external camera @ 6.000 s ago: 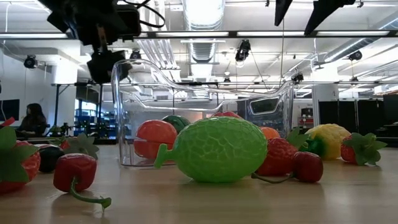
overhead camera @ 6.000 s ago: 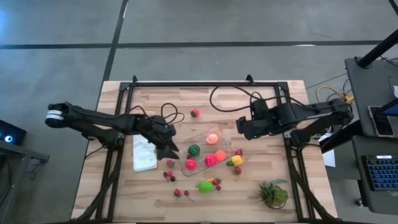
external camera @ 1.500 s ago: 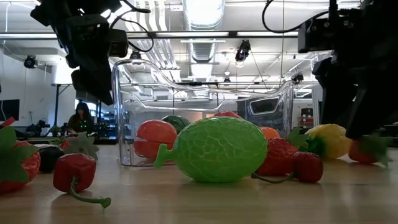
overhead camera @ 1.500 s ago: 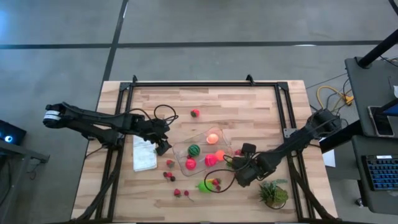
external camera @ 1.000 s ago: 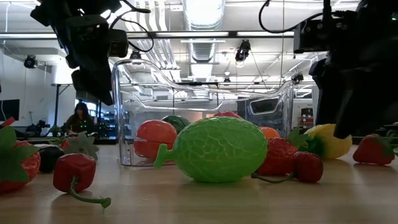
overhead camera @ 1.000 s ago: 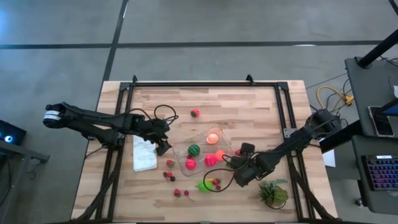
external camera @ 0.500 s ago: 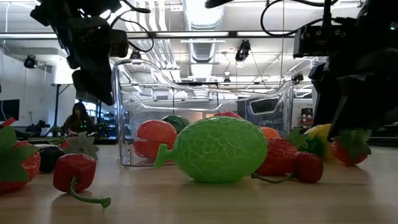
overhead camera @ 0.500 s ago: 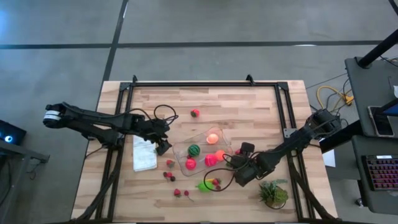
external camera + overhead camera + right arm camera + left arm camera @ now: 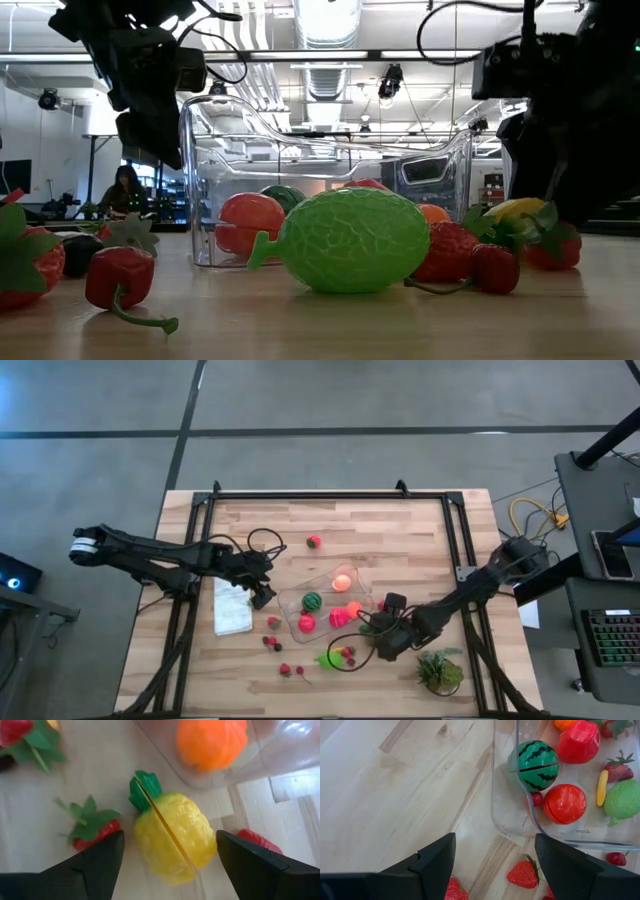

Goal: Pick and placing Produce into tupperware
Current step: Put the pineapple into the transparent bin

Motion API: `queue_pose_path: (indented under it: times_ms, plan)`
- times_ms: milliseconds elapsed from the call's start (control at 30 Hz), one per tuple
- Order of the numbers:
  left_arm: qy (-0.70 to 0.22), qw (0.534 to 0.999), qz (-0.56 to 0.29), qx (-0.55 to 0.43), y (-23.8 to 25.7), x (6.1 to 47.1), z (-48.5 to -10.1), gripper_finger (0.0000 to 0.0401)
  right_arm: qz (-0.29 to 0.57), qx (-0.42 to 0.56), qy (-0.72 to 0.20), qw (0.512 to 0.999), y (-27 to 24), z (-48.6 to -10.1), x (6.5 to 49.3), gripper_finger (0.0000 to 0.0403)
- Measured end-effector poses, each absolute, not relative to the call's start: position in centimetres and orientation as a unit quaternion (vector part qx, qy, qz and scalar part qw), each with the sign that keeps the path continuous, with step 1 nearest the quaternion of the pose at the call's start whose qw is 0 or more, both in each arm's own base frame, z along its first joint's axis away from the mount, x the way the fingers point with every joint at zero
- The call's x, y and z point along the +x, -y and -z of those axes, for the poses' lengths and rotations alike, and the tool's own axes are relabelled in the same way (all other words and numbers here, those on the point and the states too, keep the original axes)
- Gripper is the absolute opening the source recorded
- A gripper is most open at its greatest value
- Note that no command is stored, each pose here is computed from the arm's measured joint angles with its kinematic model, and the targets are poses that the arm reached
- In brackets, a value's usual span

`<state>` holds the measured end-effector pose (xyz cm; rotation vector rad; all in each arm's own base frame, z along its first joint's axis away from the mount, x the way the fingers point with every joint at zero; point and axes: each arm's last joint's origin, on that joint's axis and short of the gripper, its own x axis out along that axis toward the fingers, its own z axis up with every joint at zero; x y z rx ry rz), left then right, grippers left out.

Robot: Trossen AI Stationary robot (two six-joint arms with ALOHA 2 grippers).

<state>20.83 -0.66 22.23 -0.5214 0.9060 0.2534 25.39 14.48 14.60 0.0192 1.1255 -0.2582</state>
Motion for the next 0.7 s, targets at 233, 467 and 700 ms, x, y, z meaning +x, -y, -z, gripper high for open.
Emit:
queue_pose_path:
  times_ms: [233,467,700]
  plan:
    - [-0.431,0.859,-0.121,-0.248,0.7,20.8,-22.2,0.0257,0.127,0.003,-0.544,0.83,-14.6,-13.6,25.5,0.0304]
    - [-0.432,0.859,-0.121,-0.248,0.7,20.8,-22.2,0.0257,0.126,0.003,-0.543,0.83,-14.7,-13.4,25.8,0.0297]
    - [-0.432,0.859,-0.121,-0.248,0.7,20.8,-22.2,0.0257,0.125,0.005,-0.54,0.832,-14.8,-13.5,25.9,0.0244]
